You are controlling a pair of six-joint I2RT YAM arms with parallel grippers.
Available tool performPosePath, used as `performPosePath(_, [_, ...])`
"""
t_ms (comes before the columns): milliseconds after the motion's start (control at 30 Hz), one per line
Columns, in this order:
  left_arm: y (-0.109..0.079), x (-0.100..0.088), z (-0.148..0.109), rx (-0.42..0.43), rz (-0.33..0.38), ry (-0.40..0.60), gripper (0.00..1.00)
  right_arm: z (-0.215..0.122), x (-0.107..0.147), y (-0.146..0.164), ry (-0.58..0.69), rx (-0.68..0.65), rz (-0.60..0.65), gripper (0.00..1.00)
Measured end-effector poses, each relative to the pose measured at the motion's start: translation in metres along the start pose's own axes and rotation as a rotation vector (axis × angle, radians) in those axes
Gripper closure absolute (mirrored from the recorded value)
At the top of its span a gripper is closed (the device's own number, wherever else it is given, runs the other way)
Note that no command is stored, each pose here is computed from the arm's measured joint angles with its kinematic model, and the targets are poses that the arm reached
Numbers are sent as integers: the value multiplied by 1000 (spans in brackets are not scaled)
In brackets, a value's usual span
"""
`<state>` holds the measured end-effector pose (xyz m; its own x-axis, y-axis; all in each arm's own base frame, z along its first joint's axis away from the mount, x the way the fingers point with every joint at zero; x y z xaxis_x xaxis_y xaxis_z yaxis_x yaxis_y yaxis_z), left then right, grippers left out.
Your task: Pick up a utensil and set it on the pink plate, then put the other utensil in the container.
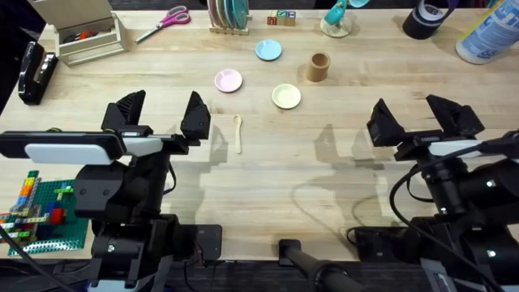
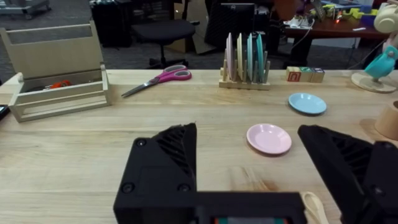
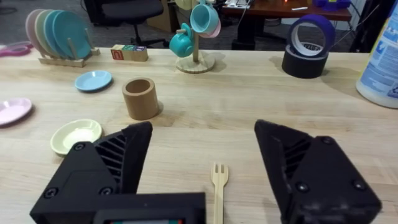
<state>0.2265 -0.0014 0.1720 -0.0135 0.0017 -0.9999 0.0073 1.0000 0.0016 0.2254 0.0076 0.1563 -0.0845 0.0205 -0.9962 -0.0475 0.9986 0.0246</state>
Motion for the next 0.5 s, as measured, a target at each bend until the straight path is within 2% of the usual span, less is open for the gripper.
performPosePath(500, [0,0,0,0,0,0,6,0,1,0,5,0,1,3])
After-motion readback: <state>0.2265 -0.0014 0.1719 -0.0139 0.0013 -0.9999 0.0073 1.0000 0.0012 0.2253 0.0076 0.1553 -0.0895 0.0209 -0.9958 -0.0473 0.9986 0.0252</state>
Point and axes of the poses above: each hand's point on the last joint's axis, 136 mm out from that joint toward the fingers, its own z axis out along the fingers, its own y axis along the line the jaws close on, x = y × z, the point moved 2 cm from there along -z, back along the fingers, and after that the axes turned 1 degree about z, right-handed, at the moved point
